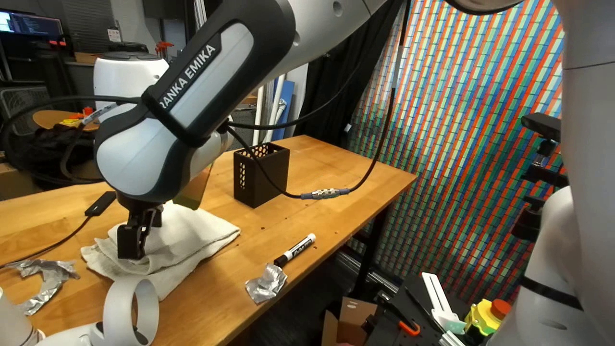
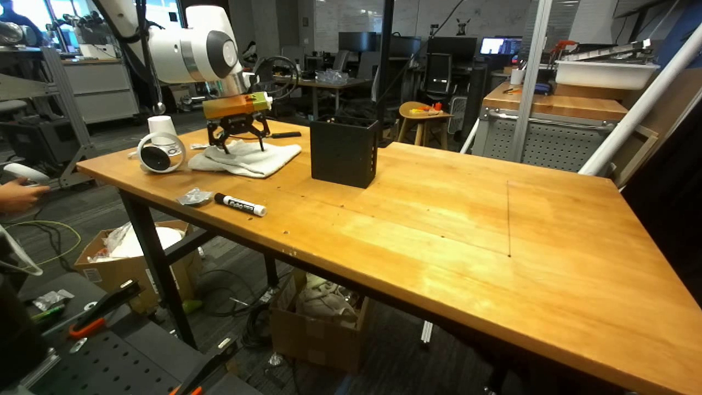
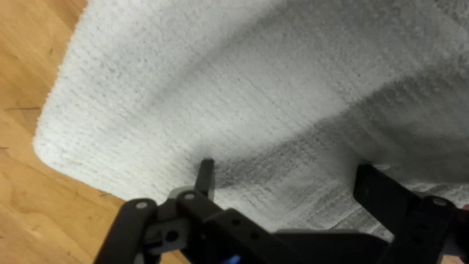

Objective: Put the white towel in the black box

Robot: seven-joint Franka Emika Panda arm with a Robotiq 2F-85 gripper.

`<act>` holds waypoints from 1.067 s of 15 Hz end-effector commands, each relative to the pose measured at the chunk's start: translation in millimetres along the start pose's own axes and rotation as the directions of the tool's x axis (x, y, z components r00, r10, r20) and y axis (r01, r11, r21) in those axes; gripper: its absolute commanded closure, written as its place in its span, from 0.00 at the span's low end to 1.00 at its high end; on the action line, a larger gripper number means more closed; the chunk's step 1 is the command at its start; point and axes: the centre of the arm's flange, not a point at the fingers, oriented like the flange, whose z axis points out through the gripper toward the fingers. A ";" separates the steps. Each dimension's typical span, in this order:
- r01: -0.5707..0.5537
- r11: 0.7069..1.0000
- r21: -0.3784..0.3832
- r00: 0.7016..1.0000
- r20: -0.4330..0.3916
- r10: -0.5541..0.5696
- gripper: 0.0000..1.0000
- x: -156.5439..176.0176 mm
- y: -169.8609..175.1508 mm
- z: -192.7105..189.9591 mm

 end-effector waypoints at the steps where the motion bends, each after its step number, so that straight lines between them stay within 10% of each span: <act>1: 0.029 1.000 -0.004 1.000 0.013 -0.029 0.26 13.0 -8.0 7.0; 10: -0.068 0.996 -0.066 0.997 -0.042 0.065 0.90 12.0 8.0 -33.2; 16: -0.186 0.965 -0.186 0.981 -0.097 0.171 0.90 -11.0 52.2 -93.1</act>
